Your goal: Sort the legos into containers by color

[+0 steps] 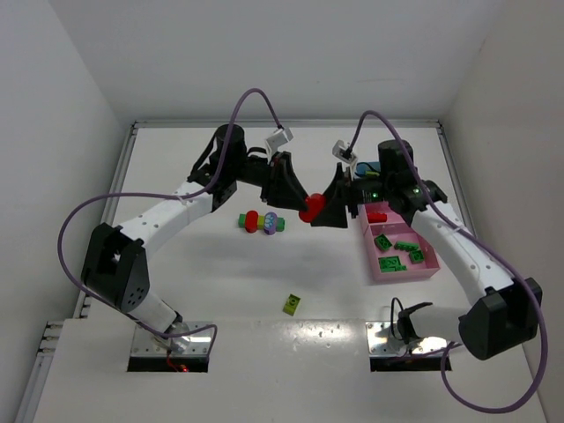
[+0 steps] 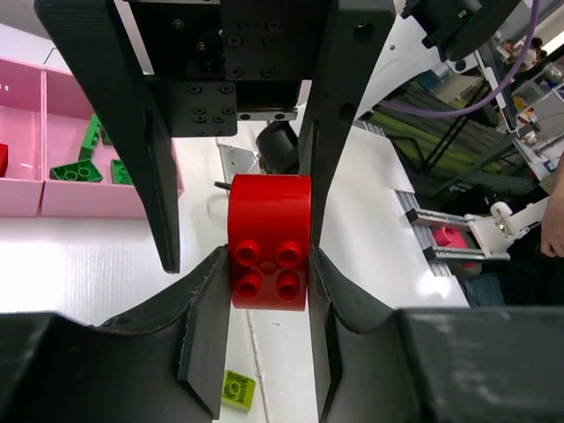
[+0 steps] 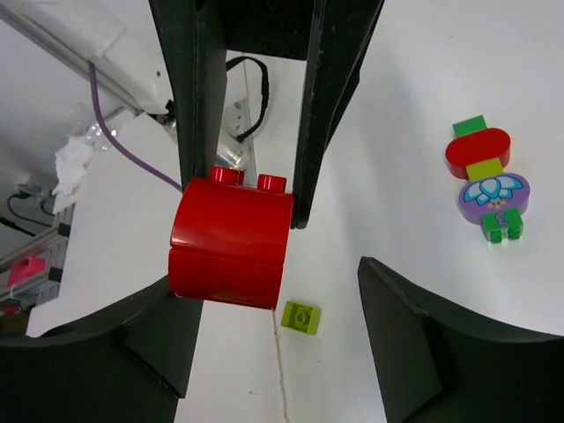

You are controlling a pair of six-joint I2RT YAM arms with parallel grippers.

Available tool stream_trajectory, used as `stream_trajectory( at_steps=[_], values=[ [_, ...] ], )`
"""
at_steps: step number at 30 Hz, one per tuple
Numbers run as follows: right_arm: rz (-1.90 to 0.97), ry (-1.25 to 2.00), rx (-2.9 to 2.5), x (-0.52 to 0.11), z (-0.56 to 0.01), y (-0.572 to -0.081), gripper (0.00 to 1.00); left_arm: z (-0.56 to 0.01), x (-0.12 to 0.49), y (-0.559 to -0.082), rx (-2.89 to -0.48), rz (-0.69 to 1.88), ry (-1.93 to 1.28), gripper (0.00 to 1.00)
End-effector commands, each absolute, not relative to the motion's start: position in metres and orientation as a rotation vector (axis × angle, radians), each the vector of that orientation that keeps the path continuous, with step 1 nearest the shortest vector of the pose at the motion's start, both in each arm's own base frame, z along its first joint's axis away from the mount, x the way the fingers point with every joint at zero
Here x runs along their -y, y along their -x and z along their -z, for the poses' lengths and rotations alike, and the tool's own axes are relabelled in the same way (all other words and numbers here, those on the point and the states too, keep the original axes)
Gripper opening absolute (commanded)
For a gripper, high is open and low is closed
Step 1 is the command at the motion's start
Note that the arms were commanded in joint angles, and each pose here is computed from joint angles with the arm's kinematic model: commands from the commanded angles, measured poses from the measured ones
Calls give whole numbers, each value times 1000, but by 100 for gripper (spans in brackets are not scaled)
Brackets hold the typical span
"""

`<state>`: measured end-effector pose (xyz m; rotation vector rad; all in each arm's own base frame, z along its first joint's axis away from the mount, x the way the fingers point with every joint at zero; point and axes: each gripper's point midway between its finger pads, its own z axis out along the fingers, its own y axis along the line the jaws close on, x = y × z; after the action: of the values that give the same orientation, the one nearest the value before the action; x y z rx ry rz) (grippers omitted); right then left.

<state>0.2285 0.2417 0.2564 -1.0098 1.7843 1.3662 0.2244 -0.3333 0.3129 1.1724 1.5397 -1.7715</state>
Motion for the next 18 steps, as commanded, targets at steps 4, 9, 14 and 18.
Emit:
stream_trajectory(
  at_steps=[4,9,14,18],
  values=[
    [-1367,1065,-1623,-253,-295,-236,64,-324,331,-220,-1456,1758,-1222,0],
    [-1383,1061,-1623,-254,-296,-237,50,-321,332,-222,-1465,1762,-1218,0],
    [-1389,1070,-1609,-255,-297,-236,19,-318,332,-222,-1474,1766,-1215,0],
    [-1390,1090,-1609,-253,-293,-231,1,-319,334,-227,-1476,1743,-1191,0]
  ],
)
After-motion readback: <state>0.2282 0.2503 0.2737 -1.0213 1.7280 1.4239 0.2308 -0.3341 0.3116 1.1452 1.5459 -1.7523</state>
